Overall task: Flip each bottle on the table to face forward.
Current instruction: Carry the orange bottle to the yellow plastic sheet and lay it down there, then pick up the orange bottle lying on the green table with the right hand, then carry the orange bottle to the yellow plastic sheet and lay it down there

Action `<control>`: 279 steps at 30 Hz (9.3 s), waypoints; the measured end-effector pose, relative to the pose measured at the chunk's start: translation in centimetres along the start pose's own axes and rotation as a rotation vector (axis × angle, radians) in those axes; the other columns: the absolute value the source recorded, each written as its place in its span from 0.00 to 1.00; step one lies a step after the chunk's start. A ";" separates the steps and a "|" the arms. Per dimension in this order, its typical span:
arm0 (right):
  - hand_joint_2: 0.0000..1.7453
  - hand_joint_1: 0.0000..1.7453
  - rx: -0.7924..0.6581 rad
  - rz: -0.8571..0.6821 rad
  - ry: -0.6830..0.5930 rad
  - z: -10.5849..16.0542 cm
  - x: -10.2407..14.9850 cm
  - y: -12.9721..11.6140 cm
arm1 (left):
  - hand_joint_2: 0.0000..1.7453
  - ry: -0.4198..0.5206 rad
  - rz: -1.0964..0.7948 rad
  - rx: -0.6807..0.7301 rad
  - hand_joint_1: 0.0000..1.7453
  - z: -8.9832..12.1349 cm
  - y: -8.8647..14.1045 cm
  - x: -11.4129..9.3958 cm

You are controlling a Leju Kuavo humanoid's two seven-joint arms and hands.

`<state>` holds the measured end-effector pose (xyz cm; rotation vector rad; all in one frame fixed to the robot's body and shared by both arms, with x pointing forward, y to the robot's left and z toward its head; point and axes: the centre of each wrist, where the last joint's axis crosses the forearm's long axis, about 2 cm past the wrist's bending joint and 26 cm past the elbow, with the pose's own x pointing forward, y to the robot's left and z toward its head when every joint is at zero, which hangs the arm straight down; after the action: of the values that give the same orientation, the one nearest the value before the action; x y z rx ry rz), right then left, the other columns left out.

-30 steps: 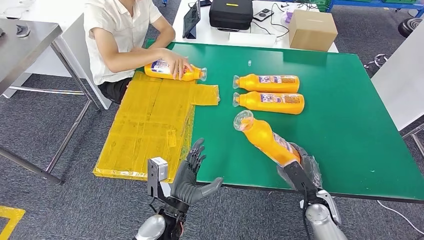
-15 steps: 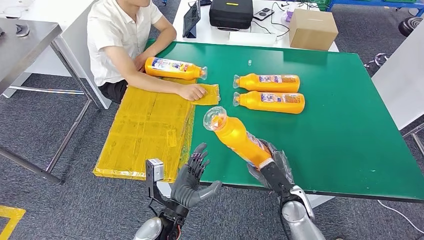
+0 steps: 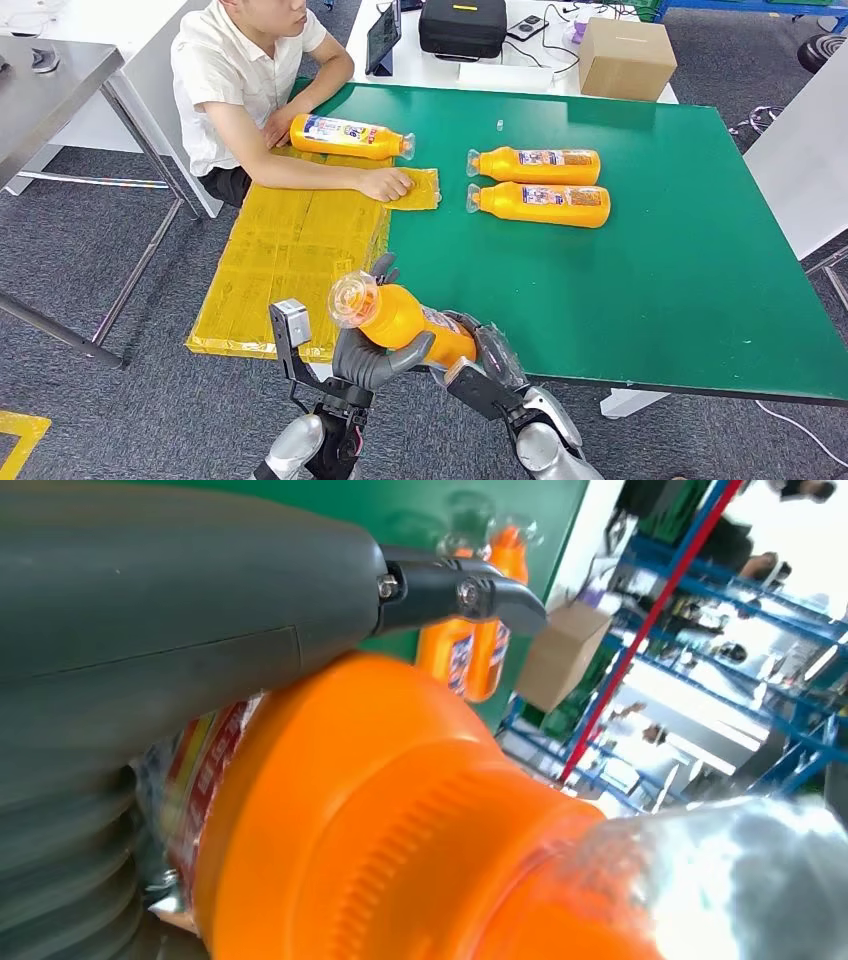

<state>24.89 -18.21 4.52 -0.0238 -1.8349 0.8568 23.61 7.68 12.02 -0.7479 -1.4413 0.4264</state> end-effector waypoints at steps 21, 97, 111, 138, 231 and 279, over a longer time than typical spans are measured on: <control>0.75 0.00 0.032 -0.177 -0.023 1.0 0.2 0.9 | 1.00 -0.086 -0.066 -0.010 1.00 -1.2 -1.1 0.0; 0.00 0.00 -0.921 0.020 -0.084 1.1 2.7 -5.4 | 1.00 0.366 -1.187 -0.663 0.00 -13.1 11.2 8.4; 0.00 0.00 -0.884 0.060 -0.060 1.9 1.9 -4.8 | 1.00 -0.129 -1.269 -0.495 0.00 -11.8 7.8 7.5; 1.00 0.00 -0.298 0.795 0.252 5.6 -7.5 -9.5 | 1.00 -0.309 -0.650 -0.479 0.00 -5.4 -1.5 4.7; 1.00 1.00 -0.448 0.553 0.477 7.8 -10.9 -13.9 | 1.00 -0.229 -0.510 -0.210 0.00 2.5 0.9 -2.2; 1.00 0.98 -0.454 0.078 0.079 -1.4 -1.8 -5.7 | 1.00 -0.049 0.111 -0.069 0.00 0.2 1.0 -0.7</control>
<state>28.92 -22.40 6.54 -0.4119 -1.9280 0.4684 23.55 7.96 10.76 -0.8814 -1.4706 0.4853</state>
